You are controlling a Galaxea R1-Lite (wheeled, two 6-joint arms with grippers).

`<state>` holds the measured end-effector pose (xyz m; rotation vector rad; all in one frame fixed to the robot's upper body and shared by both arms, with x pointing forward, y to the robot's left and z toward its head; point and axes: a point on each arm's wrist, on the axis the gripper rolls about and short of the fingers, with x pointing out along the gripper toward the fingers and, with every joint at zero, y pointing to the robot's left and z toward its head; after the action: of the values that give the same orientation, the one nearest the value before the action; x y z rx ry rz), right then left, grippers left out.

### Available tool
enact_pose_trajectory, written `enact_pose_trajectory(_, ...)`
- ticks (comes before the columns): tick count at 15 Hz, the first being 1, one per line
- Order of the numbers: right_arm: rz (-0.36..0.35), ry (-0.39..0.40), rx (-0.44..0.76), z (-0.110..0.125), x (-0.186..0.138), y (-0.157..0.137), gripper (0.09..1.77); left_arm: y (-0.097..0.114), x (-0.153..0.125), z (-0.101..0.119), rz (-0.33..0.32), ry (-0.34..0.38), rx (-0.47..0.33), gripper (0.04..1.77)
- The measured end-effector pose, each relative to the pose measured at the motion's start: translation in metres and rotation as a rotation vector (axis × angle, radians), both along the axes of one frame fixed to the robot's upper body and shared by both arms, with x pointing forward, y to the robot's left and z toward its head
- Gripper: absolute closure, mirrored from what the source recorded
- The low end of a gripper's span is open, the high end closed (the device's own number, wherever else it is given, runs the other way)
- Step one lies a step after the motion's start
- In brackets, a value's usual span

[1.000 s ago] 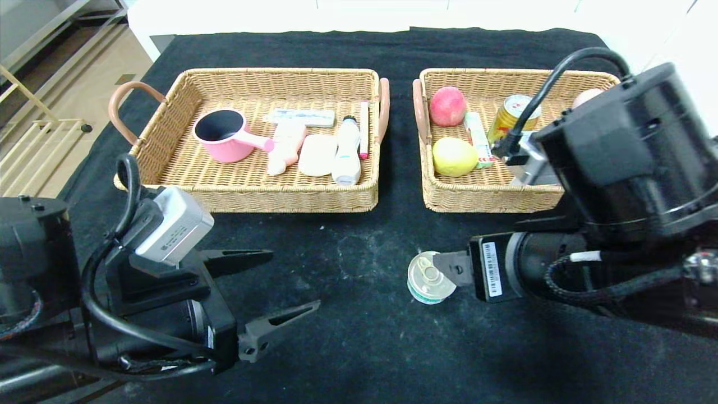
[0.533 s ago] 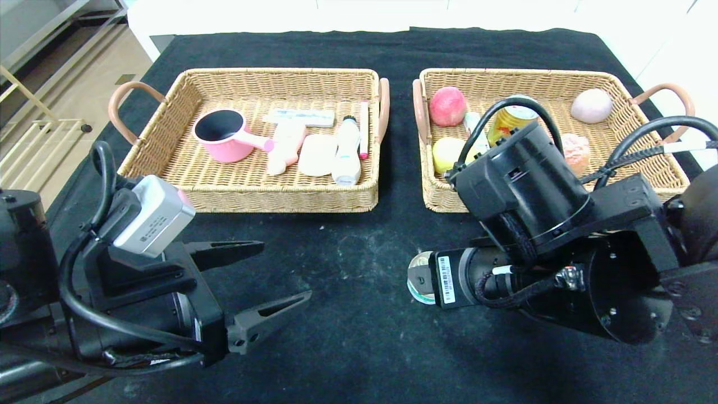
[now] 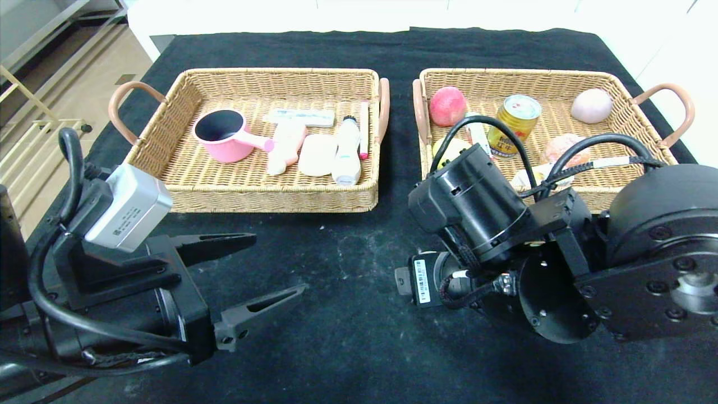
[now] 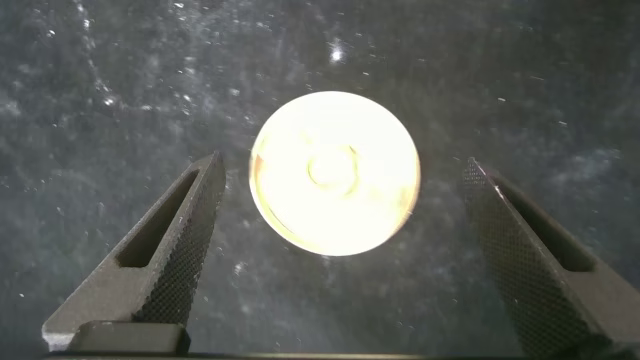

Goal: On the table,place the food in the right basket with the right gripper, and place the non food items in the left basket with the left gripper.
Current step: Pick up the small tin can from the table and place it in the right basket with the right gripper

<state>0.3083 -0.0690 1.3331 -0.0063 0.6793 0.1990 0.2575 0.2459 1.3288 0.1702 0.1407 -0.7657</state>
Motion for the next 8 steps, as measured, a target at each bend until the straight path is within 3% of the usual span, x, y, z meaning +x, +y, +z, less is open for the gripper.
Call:
enact_pose_trajectory(3,-0.044,-0.025,-0.028,-0.005,0.005,0.005,0.15,0.001,-0.001,0.001,0.000,-0.006,-0.003,0.09)
enact_pose_trajectory(8,-0.048,-0.017,-0.043,-0.014,0.008,0.011,0.15,0.001,-0.002,0.002,-0.001,-0.008,-0.004,0.09)
